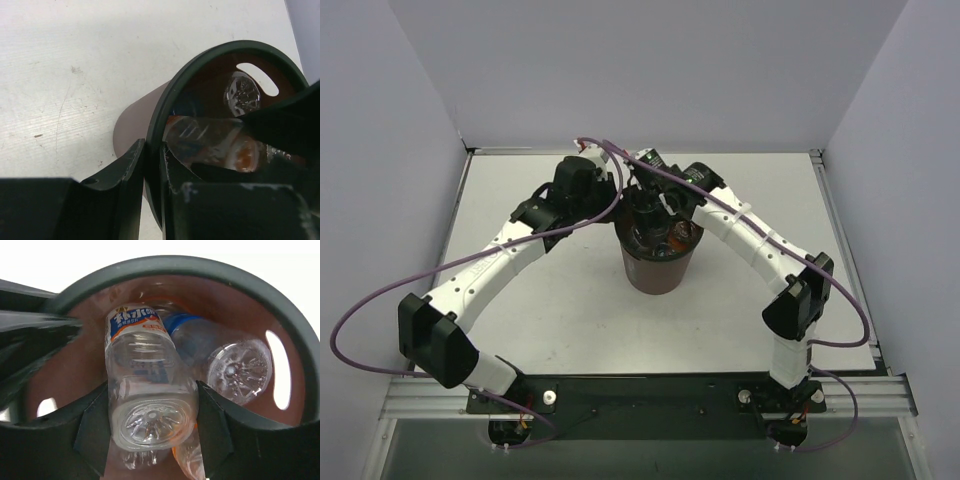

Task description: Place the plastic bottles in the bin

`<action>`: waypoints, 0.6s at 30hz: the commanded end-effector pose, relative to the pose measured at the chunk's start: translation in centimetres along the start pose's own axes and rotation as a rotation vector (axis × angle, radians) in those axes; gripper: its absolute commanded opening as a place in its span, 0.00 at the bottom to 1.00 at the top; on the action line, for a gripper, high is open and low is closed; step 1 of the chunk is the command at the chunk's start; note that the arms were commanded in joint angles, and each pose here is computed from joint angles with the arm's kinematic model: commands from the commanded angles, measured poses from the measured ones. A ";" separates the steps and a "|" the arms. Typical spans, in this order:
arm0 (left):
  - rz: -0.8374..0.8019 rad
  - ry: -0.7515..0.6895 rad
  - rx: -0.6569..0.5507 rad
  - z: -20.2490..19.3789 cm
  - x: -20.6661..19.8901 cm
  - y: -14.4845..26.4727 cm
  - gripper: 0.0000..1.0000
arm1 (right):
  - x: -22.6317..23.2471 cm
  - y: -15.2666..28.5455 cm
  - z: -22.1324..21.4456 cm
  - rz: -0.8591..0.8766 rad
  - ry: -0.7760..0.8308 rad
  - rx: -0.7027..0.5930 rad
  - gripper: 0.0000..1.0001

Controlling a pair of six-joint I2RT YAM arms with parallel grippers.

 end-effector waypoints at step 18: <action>0.009 0.072 -0.055 2.9 0.5 -0.4 0.00 | -3.4 7.7 0.0 0.187 -0.195 -0.102 0.13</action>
Point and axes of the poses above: each gripper's point midway between its finger pads, its own y axis back along the fingers, its own x axis along the line the jaws close on, z = x × y, the point moved 2 cm from there along y, back along the fingers, and after that the axes turned 8 degrees about -y, right-handed, at the moved point
